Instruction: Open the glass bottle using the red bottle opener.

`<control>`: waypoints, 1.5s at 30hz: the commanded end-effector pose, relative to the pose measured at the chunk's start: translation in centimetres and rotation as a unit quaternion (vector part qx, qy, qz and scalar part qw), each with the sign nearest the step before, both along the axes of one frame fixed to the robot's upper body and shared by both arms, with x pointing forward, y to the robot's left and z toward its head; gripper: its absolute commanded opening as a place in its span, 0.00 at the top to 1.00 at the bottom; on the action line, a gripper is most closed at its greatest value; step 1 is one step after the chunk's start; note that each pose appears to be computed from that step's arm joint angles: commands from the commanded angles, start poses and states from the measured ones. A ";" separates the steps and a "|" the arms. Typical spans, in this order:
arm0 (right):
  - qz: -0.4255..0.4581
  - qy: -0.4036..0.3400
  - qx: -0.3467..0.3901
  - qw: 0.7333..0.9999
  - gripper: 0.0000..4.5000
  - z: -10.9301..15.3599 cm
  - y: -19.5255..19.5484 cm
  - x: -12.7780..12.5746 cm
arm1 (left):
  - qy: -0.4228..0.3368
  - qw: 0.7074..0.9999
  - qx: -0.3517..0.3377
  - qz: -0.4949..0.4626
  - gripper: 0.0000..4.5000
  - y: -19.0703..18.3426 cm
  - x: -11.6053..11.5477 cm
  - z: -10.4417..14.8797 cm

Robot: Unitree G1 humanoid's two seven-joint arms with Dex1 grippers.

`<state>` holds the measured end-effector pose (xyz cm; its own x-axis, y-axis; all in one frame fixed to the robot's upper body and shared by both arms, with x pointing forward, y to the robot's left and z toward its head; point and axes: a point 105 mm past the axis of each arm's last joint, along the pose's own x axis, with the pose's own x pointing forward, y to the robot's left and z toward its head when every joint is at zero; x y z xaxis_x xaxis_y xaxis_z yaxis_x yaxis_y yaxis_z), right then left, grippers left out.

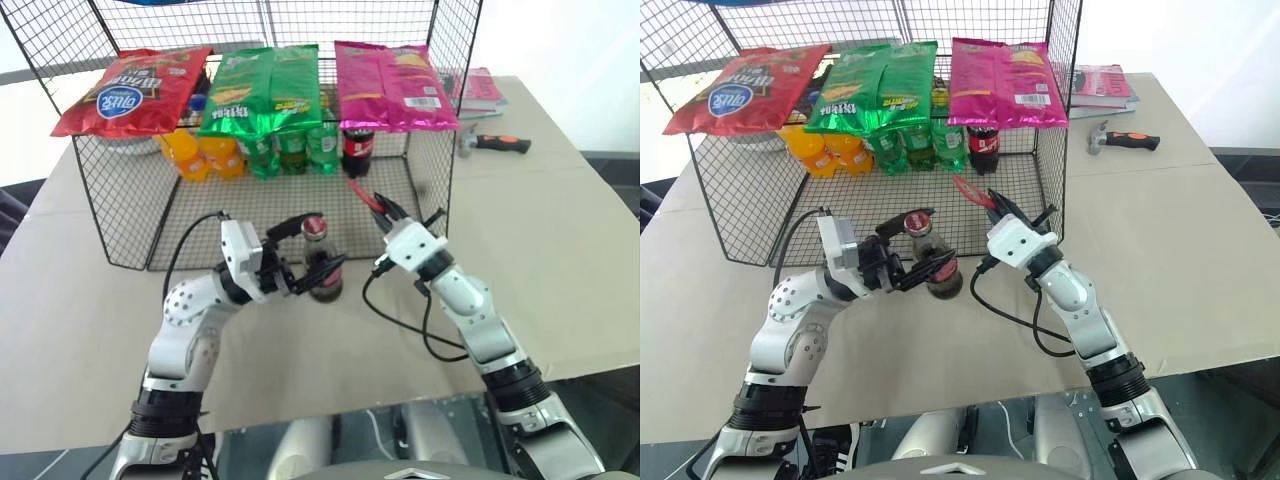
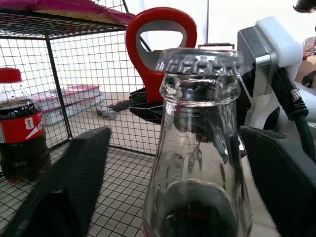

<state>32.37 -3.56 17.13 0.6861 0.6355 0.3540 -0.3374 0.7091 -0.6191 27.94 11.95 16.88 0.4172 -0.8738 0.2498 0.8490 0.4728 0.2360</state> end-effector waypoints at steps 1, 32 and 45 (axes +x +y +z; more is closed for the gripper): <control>0.006 -0.028 0.020 0.999 1.00 1.7 0.1 -0.3 | -0.027 1.000 -0.001 -0.002 0.32 0.0 -0.3 1.1; 0.028 -0.041 -0.003 0.999 1.00 1.5 1.1 -0.9 | -0.015 1.000 -0.001 -0.007 0.59 0.3 -1.1 -0.2; 0.077 -0.134 -0.173 0.973 1.00 0.0 4.0 -3.5 | -0.012 1.000 -0.008 0.002 0.59 0.4 -0.8 -0.8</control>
<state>30.09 -0.54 16.77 0.5346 0.8025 0.2649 -0.2339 0.4417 -0.8661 27.04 12.30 17.01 0.3977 -0.8669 0.3006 0.8354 0.4776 0.2720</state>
